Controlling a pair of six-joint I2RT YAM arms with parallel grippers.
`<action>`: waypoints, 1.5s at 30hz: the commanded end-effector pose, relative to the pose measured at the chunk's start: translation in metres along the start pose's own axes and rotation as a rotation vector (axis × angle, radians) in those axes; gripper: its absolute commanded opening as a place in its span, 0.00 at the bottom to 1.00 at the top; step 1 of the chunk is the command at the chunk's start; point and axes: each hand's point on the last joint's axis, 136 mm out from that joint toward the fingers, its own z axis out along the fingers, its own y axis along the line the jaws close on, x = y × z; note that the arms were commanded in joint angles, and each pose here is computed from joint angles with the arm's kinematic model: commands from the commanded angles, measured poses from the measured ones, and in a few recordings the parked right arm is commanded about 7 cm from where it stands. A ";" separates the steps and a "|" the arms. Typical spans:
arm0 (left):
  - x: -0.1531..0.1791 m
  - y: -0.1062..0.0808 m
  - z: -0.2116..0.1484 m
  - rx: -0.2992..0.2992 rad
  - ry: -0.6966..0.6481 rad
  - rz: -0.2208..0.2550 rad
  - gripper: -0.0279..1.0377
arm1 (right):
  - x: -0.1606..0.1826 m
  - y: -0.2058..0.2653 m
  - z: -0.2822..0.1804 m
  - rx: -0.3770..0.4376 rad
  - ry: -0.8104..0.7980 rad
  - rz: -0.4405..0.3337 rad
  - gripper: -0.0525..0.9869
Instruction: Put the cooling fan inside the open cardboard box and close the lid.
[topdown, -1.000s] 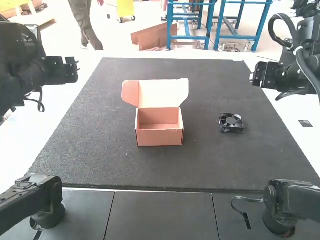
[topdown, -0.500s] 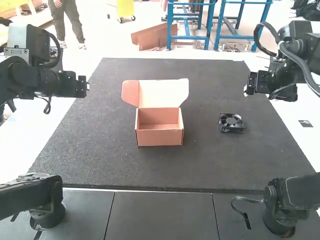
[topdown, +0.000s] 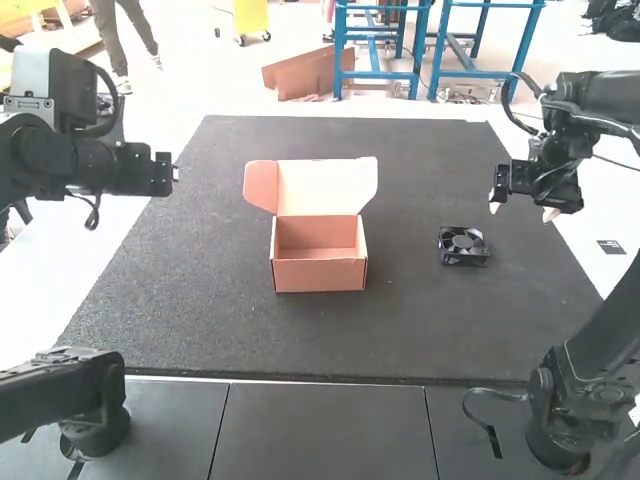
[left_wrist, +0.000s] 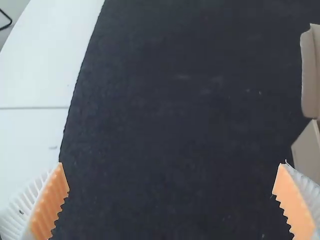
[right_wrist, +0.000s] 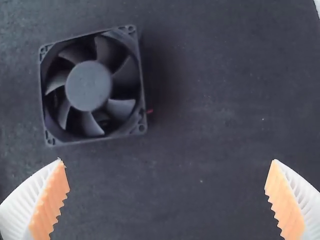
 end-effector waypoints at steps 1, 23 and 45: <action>-0.018 -0.004 -0.009 0.023 -0.052 -0.008 0.94 | -0.010 -0.007 0.007 -0.006 0.002 -0.032 0.92; -0.020 -0.003 -0.008 0.019 -0.064 -0.046 0.94 | -0.018 0.004 0.093 -0.026 0.074 -0.071 0.92; -0.021 -0.002 -0.009 0.018 -0.062 -0.052 0.94 | -0.018 0.002 0.123 -0.013 0.086 -0.072 0.92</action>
